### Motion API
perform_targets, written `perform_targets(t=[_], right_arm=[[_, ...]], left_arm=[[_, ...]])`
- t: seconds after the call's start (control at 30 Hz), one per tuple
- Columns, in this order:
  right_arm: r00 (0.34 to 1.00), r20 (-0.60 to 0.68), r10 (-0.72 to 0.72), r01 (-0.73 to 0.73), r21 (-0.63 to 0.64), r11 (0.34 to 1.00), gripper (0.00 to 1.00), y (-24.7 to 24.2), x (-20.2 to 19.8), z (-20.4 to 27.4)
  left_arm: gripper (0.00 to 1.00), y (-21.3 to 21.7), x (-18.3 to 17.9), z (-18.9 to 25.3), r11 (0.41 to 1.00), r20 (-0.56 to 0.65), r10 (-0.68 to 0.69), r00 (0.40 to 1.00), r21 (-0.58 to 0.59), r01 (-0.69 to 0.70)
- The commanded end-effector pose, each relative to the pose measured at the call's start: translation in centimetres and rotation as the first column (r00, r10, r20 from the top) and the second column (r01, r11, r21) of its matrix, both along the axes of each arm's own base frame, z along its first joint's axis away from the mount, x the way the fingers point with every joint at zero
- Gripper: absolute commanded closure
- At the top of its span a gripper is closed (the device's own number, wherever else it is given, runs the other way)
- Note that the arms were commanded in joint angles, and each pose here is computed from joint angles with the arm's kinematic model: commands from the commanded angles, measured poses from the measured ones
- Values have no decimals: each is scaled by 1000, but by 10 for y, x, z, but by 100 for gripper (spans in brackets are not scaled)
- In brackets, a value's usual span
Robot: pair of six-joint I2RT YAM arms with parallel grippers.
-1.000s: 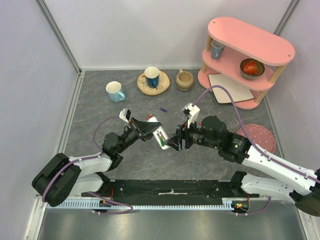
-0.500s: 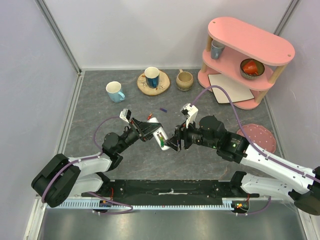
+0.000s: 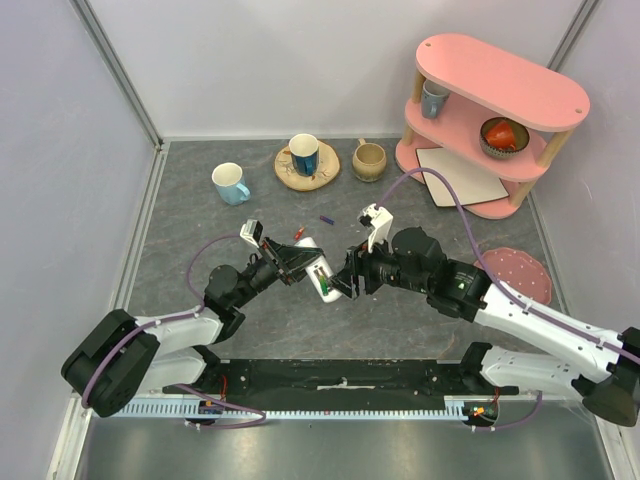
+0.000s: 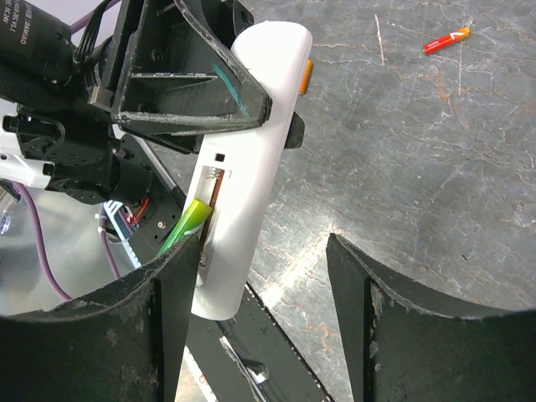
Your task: Load the batteries into the remote control
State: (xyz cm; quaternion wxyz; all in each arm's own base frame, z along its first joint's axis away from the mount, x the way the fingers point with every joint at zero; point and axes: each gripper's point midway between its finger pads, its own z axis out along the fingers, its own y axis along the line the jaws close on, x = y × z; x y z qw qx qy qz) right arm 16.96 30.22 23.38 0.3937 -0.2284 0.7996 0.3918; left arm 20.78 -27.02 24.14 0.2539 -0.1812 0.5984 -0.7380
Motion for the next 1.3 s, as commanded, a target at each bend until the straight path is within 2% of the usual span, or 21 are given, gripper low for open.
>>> perform_targets(t=[0.0,1.0,1.27], right_arm=[[999,45,-11,9,31,999,30,6,10,22],[998,-6,-62,61,-19,998,30,-3,35,5],[997,35,-70,68,40,997,29,-10,33,30]], left_arm=[[98,1,-7,14,1000,56,-11,998,-20,12],[98,0,-2,-2,1000,15,3,1000,17,-3],[98,0,-1,-2,1000,15,3,1000,10,-3]])
